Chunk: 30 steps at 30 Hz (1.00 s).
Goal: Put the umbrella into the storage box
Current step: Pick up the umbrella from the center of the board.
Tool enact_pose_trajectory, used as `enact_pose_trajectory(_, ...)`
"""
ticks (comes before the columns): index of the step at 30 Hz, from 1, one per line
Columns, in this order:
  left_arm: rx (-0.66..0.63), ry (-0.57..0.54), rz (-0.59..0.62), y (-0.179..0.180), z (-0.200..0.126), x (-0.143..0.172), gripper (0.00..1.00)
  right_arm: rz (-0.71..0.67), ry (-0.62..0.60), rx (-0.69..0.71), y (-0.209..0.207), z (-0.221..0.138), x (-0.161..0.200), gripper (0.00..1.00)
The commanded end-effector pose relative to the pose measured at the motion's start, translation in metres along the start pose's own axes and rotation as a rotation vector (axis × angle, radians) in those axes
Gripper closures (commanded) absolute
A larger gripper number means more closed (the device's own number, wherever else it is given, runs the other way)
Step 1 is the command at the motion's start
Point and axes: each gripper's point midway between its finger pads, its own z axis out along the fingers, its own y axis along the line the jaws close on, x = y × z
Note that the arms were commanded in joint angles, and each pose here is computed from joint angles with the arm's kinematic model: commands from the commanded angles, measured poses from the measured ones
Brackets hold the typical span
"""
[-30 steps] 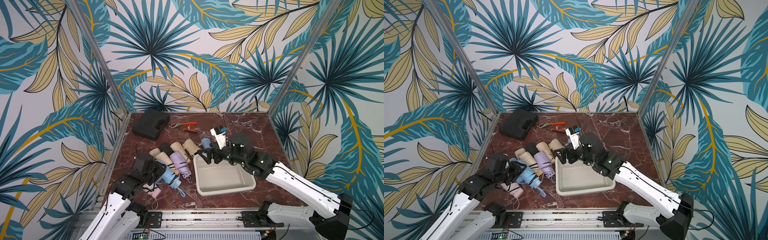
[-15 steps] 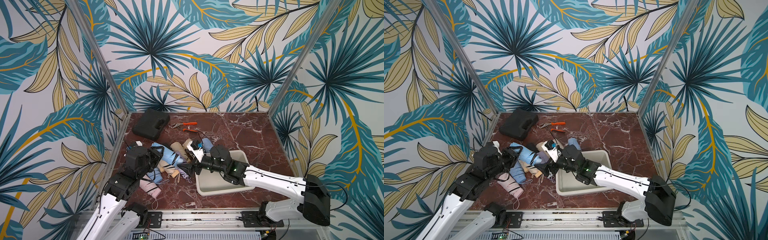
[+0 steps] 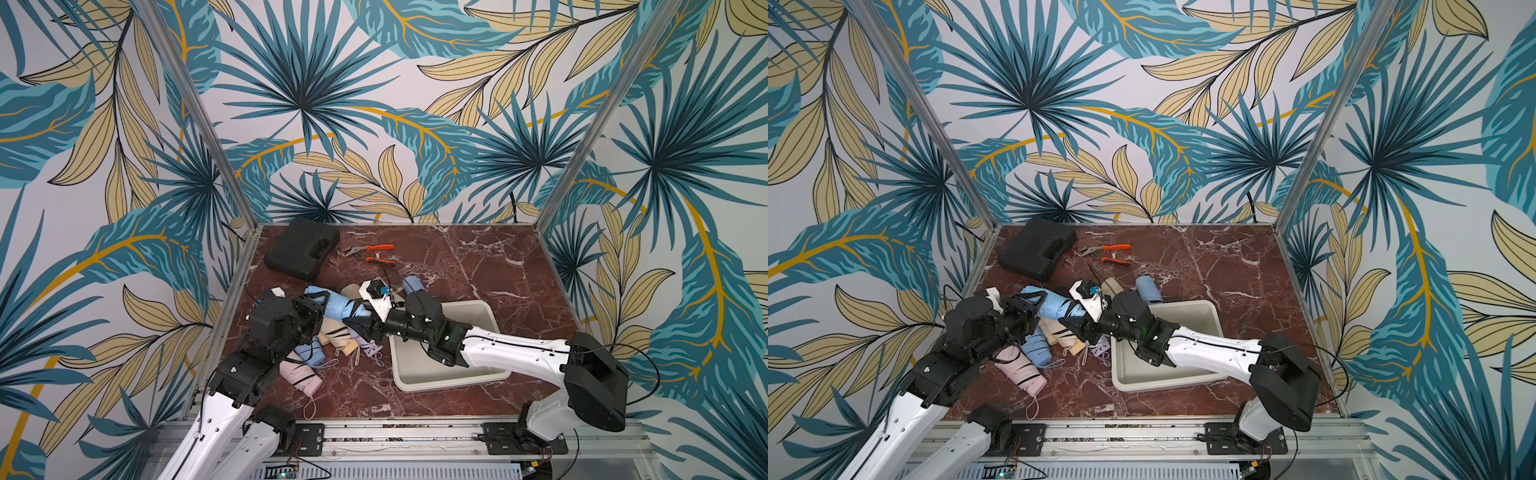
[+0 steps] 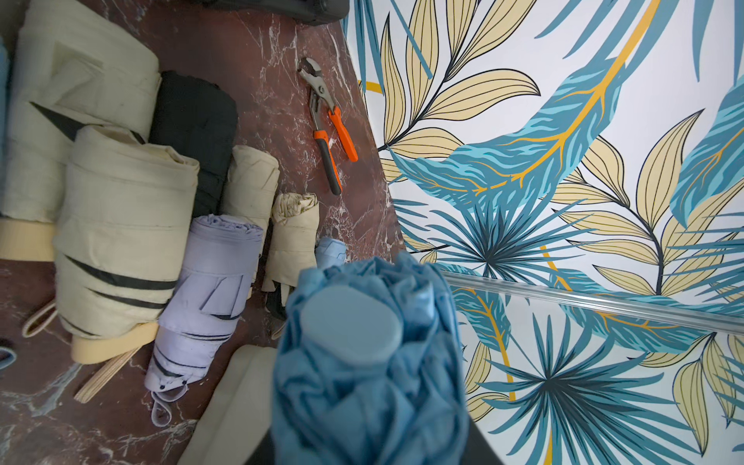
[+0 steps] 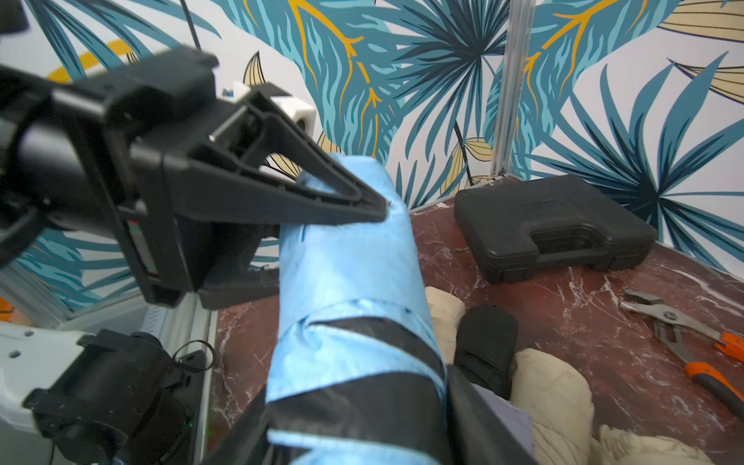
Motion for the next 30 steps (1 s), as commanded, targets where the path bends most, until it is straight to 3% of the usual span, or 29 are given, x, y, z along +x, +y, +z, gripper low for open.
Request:
enact_pose_trajectory(1, 0.076, -0.011, -0.037, -0.015, -0.01, -0.002, 0.71, -0.008, -0.071, -0.032, 0.006, 0.005, -0.02, 0.52)
enact_pose_trajectory(5, 0.09, -0.004, -0.053, -0.015, -0.01, -0.001, 0.66, 0.001, -0.069, -0.069, 0.012, 0.008, -0.02, 0.7)
enact_pose_trajectory(9, 0.097, 0.0, -0.048, -0.012, -0.009, 0.0, 0.22, 0.007, -0.069, -0.087, 0.015, 0.008, -0.022, 0.91)
enact_pose_trajectory(12, 0.086, -0.032, -0.043, -0.005, -0.011, -0.005, 0.01, 0.003, -0.056, -0.064, 0.012, 0.006, -0.022, 0.98)
enact_pose_trajectory(17, 0.019, -0.217, 0.118, 0.003, -0.035, -0.035, 0.0, -0.065, 0.018, 0.042, -0.004, -0.006, -0.016, 1.0)
enact_pose_trajectory(20, -0.02, -0.36, 0.352, -0.007, -0.063, -0.058, 0.0, -0.156, 0.095, 0.117, -0.016, -0.022, -0.012, 1.0)
enact_pose_trajectory(25, -0.164, -0.563, 1.072, -0.054, -0.117, -0.087, 0.0, -0.288, 0.185, 0.2, -0.023, -0.064, -0.024, 1.0)
enact_pose_trajectory(27, -0.153, -0.542, 1.324, -0.071, -0.122, -0.078, 0.0, -0.328, 0.218, 0.184, -0.018, -0.081, -0.028, 1.0)
enact_pose_trajectory(30, 0.006, -0.35, 1.654, -0.086, -0.113, -0.035, 0.0, -0.376, 0.312, 0.122, -0.006, -0.107, -0.025, 1.0)
